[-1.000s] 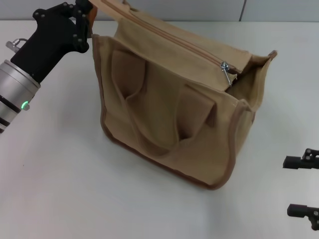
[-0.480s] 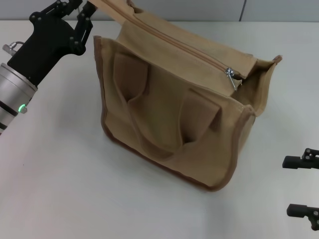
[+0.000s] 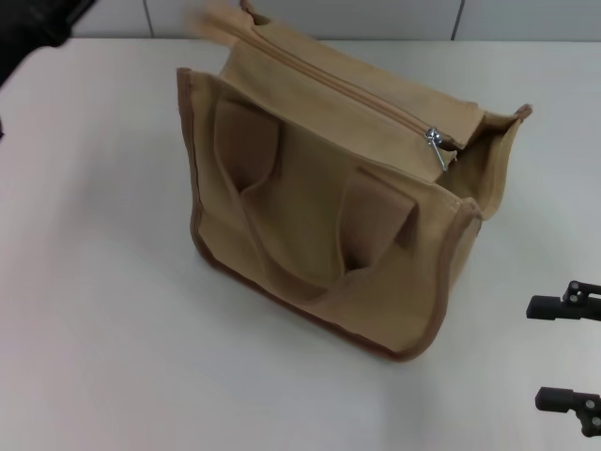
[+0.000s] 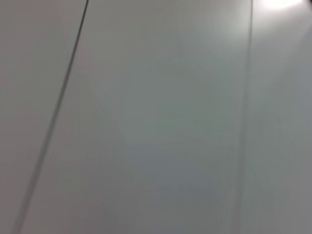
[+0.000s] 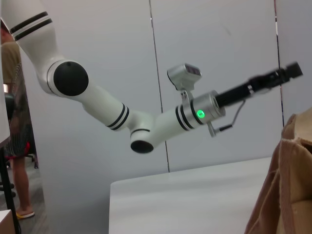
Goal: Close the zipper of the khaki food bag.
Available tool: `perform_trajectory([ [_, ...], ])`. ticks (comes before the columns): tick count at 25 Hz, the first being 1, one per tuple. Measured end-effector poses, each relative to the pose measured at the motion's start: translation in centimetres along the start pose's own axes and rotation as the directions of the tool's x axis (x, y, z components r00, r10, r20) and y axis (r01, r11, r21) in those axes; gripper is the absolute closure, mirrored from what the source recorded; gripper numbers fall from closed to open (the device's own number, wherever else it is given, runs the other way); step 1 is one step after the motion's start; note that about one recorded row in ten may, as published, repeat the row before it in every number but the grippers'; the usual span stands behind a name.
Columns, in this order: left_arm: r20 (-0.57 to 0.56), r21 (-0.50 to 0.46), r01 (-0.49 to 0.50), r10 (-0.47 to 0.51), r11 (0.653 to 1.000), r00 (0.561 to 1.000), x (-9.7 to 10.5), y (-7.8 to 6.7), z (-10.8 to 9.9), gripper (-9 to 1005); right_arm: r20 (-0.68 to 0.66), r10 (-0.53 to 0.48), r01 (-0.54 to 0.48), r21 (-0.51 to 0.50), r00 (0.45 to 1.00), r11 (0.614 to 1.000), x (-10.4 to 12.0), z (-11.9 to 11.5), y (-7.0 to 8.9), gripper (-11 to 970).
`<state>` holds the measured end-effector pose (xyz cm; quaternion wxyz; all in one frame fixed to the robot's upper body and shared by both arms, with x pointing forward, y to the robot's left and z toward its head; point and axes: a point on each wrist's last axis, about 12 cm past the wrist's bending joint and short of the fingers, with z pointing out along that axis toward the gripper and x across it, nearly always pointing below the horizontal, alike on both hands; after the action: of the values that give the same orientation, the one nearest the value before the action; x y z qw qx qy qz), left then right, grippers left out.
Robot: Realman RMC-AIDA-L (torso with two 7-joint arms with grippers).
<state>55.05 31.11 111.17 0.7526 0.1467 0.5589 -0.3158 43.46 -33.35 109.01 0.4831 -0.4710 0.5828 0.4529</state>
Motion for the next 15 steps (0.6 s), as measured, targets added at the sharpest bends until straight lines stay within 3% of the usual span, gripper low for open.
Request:
perform_trajectory([
  [3, -0.031, 0.145, 0.159, -0.156, 0.977, 0.987, -2.1, -0.5, -0.4, 318, 0.000, -0.005, 0.005, -0.003, 1.000, 1.000, -0.1, 0.1, -0.1, 175],
  [7, -0.139, 0.254, 0.261, -0.232, 0.931, 0.963, -2.4, -1.4, -0.7, 250, 0.001, -0.013, 0.013, -0.011, 1.000, 1.000, -0.3, 0.3, -0.4, 175],
  [10, -0.264, 0.397, 0.316, -0.223, 0.861, 0.938, -1.8, -3.3, -1.2, 236, -0.003, -0.016, 0.016, -0.016, 1.000, 1.000, -0.3, 0.4, -0.5, 175],
  [11, -0.264, 0.397, 0.316, -0.223, 0.861, 0.938, -1.8, -3.3, -1.2, 238, -0.007, -0.017, 0.017, -0.019, 1.000, 1.000, -0.3, 0.5, -0.6, 175],
  [14, -0.405, 0.525, 0.351, -0.135, 0.776, 0.904, 0.1, -5.8, -2.1, 243, -0.018, -0.014, 0.014, -0.040, 1.000, 0.999, -0.2, 1.1, -0.8, 176],
  [15, -0.405, 0.525, 0.351, -0.135, 0.776, 0.904, 0.1, -5.8, -2.1, 243, -0.025, -0.010, 0.009, -0.047, 1.000, 0.999, -0.1, 1.2, -0.8, 176],
])
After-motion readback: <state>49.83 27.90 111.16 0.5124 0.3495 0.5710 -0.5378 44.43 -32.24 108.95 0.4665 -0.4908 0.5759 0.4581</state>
